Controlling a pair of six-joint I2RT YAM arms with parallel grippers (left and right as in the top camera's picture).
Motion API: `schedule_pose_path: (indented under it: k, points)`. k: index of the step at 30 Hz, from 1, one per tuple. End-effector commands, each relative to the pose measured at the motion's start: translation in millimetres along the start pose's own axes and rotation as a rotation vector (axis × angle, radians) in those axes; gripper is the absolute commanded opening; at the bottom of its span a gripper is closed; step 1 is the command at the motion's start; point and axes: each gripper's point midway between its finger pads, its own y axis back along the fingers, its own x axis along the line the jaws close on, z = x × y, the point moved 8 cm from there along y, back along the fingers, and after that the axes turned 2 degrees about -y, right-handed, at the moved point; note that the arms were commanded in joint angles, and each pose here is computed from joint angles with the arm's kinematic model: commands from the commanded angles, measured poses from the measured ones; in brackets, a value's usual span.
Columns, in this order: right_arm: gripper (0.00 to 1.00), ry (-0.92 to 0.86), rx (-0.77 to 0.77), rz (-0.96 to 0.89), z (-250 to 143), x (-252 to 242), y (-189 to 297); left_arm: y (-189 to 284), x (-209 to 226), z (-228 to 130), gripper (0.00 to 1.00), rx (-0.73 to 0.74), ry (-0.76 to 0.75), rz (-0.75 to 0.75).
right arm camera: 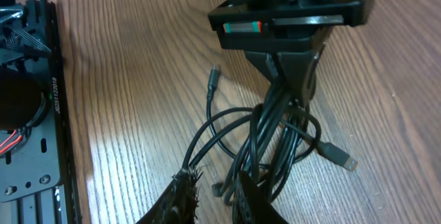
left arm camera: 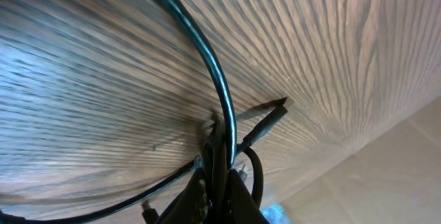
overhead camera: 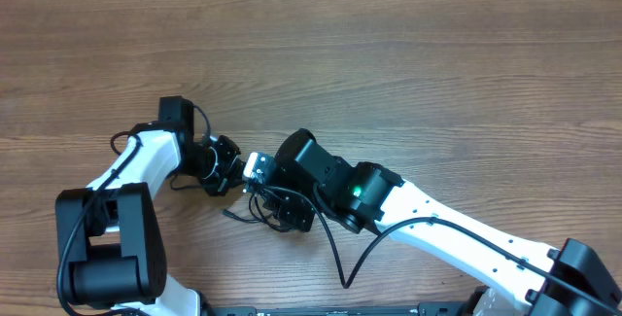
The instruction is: Untangle cables
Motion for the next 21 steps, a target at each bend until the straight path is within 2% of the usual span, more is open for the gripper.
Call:
schedule_pose_path:
  k: [1,5,12,14,17,21]
  points:
    - [0.18,-0.024,0.014,0.021,0.5,-1.7,-9.5,-7.9,-8.1,-4.6,0.05,0.009,-0.015,0.019]
    - [0.19,-0.035,0.056,0.024,-6.5,-4.6,-23.8,-12.7,-11.6,-9.1,0.04,0.015,-0.006,0.031]
    - [0.15,-0.051,0.106,0.031,-15.6,-8.0,-40.1,-12.9,-11.6,-9.4,0.04,0.015,-0.006,0.032]
    - [0.13,-0.053,0.116,0.032,-17.6,-8.6,-43.3,-12.9,-11.7,-9.4,0.04,0.015,-0.007,0.032]
    - [0.04,-0.052,0.112,0.032,-17.1,-8.8,-44.1,-12.9,-11.6,-9.4,0.04,0.015,-0.006,0.032]
    - [0.04,-0.058,0.1,0.029,-14.8,-9.2,-44.0,-12.8,-10.6,-8.4,0.04,0.005,-0.007,0.042]
